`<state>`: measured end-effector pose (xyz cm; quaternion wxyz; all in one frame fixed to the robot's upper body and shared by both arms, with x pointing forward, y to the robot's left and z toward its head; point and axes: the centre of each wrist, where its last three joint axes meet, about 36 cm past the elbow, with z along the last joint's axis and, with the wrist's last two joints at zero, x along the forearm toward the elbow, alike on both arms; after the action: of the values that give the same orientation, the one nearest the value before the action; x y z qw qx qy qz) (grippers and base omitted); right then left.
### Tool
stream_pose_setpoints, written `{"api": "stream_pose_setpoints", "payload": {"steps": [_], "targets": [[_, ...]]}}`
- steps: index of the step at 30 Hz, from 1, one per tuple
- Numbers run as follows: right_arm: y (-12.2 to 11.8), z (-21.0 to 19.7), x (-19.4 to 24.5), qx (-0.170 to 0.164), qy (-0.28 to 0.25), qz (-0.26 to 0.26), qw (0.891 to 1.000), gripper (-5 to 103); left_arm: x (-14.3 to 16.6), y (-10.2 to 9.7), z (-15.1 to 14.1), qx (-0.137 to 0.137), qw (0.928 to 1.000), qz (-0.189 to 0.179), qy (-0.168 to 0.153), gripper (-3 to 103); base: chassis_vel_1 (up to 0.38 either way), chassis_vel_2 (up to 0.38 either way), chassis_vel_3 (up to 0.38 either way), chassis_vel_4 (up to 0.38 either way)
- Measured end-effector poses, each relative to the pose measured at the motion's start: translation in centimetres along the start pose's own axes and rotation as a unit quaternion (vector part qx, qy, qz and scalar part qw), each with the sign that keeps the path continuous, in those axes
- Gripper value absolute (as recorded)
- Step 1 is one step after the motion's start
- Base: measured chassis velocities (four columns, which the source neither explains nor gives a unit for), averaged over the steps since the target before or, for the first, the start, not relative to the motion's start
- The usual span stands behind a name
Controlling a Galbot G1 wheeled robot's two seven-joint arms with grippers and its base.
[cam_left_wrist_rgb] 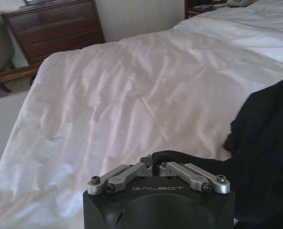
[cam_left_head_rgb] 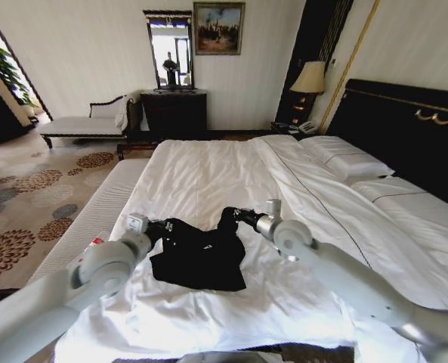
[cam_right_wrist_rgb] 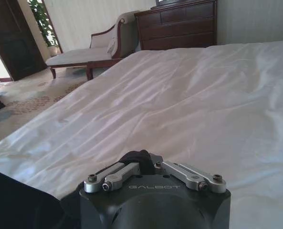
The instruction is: Fold the clothes on the bed.
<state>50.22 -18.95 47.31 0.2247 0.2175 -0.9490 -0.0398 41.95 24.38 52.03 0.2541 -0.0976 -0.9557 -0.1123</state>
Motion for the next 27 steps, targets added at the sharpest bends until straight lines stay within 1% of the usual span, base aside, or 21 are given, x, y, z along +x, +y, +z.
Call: {"api": "stream_pose_setpoints", "payload": {"steps": [1,2,3,5,6,8,9,10,11,13,14,16,17,18,19,21,22,23,24,25,27], "targets": [[-0.6,0.5,-1.4,0.009,-0.002,0.014,1.0,0,-1.6,0.5,0.3,0.002,1.0,-0.009,-0.002,2,0.0,0.0,0.0,0.0],[-0.6,0.5,-1.4,0.009,-0.002,0.014,1.0,0,-1.6,0.5,0.3,0.002,1.0,-0.009,-0.002,2,0.0,0.0,0.0,0.0],[-1.2,0.9,-2.4,0.017,-0.004,0.025,1.0,0,-3.0,1.1,0.3,0.005,0.9998,-0.021,-0.004,2,0.0,0.0,0.0,0.0],[-2.4,1.1,-5.1,0.031,-0.01,0.049,0.998,0,-6.5,2.3,-0.1,0.024,0.999,-0.037,-0.01,2,0.0,0.0,0.0,0.0],[-2.4,1.1,-5.1,0.031,-0.01,0.049,0.998,0,-6.5,2.3,-0.1,0.024,0.999,-0.037,-0.01,2,0.0,0.0,0.0,0.0],[-3.0,0.4,-7.3,0.036,-0.021,0.067,0.997,0,-9.7,3.4,-0.6,0.043,0.9976,-0.053,-0.012,2,0.0,0.0,0.0,0.0],[-3.1,-0.2,-8.7,0.036,-0.029,0.072,0.996,0,-11.9,3.8,-1.2,0.055,0.9966,-0.06,-0.013,2,0.0,0.0,0.0,0.0],[-2.8,-0.9,-10.1,0.035,-0.04,0.073,0.996,0,-13.6,3.5,-1.9,0.064,0.9962,-0.057,-0.017,2,0.0,0.0,0.0,0.0],[-2.8,-0.9,-10.1,0.035,-0.04,0.073,0.996,0,-13.6,3.5,-1.9,0.064,0.9962,-0.057,-0.017,2,0.0,0.0,0.0,0.0],[-2.1,-1.9,-12.8,0.032,-0.055,0.075,0.995,0,-17.1,3.7,-3.5,0.077,0.9946,-0.065,-0.026,2,0.0,0.0,0.0,0.0],[-2.1,-1.9,-12.8,0.032,-0.055,0.075,0.995,0,-17.1,3.7,-3.5,0.077,0.9946,-0.065,-0.026,2,0.0,0.0,0.0,0.0],[-1.8,-2.5,-14.4,0.03,-0.058,0.08,0.995,0,-19.4,4.2,-4.1,0.083,0.9933,-0.076,-0.027,2,0.0,0.0,0.0,0.0],[-1.9,-2.8,-15.7,0.028,-0.055,0.087,0.994,0,-21.6,4.9,-4.2,0.088,0.9921,-0.087,-0.024,2,0.0,0.0,0.0,0.0],[-2.2,-2.8,-16.3,0.027,-0.051,0.093,0.994,0,-22.5,5.2,-4.3,0.086,0.9918,-0.092,-0.024,2,0.0,0.0,0.0,0.0],[-2.2,-2.8,-16.3,0.027,-0.051,0.093,0.994,0,-22.5,5.2,-4.3,0.086,0.9918,-0.092,-0.024,2,0.0,0.0,0.0,0.0],[-2.9,-2.4,-17.7,0.024,-0.039,0.107,0.993,0,-24.2,5.4,-4.6,0.08,0.9916,-0.098,-0.026,2,0.0,0.0,0.0,0.0],[-3.8,-2.2,-18.7,0.022,-0.034,0.12,0.992,0,-25.5,5.7,-4.9,0.078,0.9915,-0.102,-0.024,2,0.0,0.0,0.0,0.0],[-4.5,-2.0,-19.2,0.02,-0.03,0.13,0.991,0,-26.2,5.9,-4.9,0.078,0.9909,-0.108,-0.021,2,0.0,0.0,0.0,0.0],[-4.5,-2.0,-19.2,0.02,-0.03,0.13,0.991,0,-26.2,5.9,-4.9,0.078,0.9909,-0.108,-0.021,2,0.0,0.0,0.0,0.0],[-5.5,-1.7,-19.8,0.02,-0.025,0.142,0.989,0,-27.3,5.8,-5.3,0.079,0.9905,-0.111,-0.018,2,0.0,0.0,0.0,0.0],[-6.6,-1.2,-20.6,0.026,-0.022,0.154,0.988,0,-28.6,5.1,-6.2,0.081,0.9904,-0.11,-0.016,2,0.0,0.0,0.0,0.0]]}}
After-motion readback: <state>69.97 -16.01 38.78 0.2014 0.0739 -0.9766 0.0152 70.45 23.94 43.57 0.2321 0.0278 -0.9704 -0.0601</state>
